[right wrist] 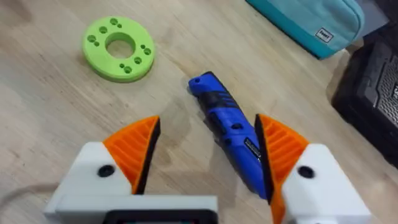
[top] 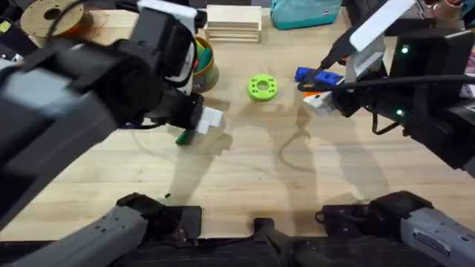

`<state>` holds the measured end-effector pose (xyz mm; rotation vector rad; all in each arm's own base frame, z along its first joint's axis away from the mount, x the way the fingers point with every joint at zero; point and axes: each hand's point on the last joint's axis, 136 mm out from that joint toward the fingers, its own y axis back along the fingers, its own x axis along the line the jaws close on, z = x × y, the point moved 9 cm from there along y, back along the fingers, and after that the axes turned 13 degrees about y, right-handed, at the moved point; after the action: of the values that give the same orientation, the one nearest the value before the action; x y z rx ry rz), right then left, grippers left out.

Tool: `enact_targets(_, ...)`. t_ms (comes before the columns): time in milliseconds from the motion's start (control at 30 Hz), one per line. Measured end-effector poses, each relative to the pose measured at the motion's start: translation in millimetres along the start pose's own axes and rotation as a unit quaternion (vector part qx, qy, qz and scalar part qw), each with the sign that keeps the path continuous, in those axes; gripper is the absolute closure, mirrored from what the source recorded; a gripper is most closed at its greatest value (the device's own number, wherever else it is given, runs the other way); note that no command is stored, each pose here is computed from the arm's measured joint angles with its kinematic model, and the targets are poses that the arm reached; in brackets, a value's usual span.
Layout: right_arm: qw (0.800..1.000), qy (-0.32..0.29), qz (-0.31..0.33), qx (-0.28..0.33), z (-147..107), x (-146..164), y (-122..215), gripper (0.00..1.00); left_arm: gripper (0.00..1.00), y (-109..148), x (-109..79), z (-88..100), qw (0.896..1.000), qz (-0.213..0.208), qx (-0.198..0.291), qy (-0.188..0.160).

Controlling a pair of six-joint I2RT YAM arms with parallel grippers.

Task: Pick up the gripper from the table and insert it into the empty holder that is missing its gripper. Then pick up a screw, insert it into the mounting hole, and use the screwdriver to tighten it. Finally, clean up the table by picking up the vegetable and placing it into the bucket.

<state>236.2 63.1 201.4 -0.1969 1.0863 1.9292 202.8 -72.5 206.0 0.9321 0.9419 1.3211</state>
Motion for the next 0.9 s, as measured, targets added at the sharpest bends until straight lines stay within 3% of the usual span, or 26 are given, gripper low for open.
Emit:
enact_targets(33, 1.000, 0.000, 0.000, 0.000, 0.0, 0.0, 0.0, 0.115, 0.014, -19.2, 0.2, 1.1, 0.999, 0.021, 0.039, -0.001)
enact_targets(167, 1.000, 0.000, 0.000, 0.000, 0.0, 0.0, 0.0, 0.114, 0.014, -43.4, -1.5, 0.9, 0.995, 0.042, 0.086, -0.007)
enact_targets(500, 1.000, 0.000, 0.001, 0.001, -0.3, 0.3, 0.0, 0.115, 0.008, -86.6, -4.9, -1.7, 0.986, 0.067, 0.152, -0.015)
enact_targets(533, 1.000, 0.000, 0.002, 0.002, -0.6, 0.5, 0.0, 0.115, 0.086, -88.1, -6.1, -1.9, 0.985, 0.062, 0.158, -0.014)
enact_targets(667, 1.000, 0.000, 0.005, 0.006, -1.9, 1.7, 0.0, 0.113, 0.710, -91.7, -8.6, 0.1, 0.985, 0.059, 0.164, -0.015)
enact_targets(733, 1.000, 0.000, 0.007, 0.008, -2.6, 2.3, 0.1, 0.113, 0.956, -90.6, -9.1, 0.4, 0.984, 0.058, 0.167, -0.017)
enact_targets(800, 1.000, 0.000, 0.008, 0.009, -2.7, 2.4, 0.0, 0.114, 0.981, -90.6, -8.4, 0.0, 0.984, 0.062, 0.168, -0.017)
enact_targets(900, 1.000, 0.000, 0.008, 0.009, -2.8, 2.4, 0.0, 0.113, 0.977, -76.9, -1.6, -11.8, 0.973, 0.082, 0.216, -0.021)
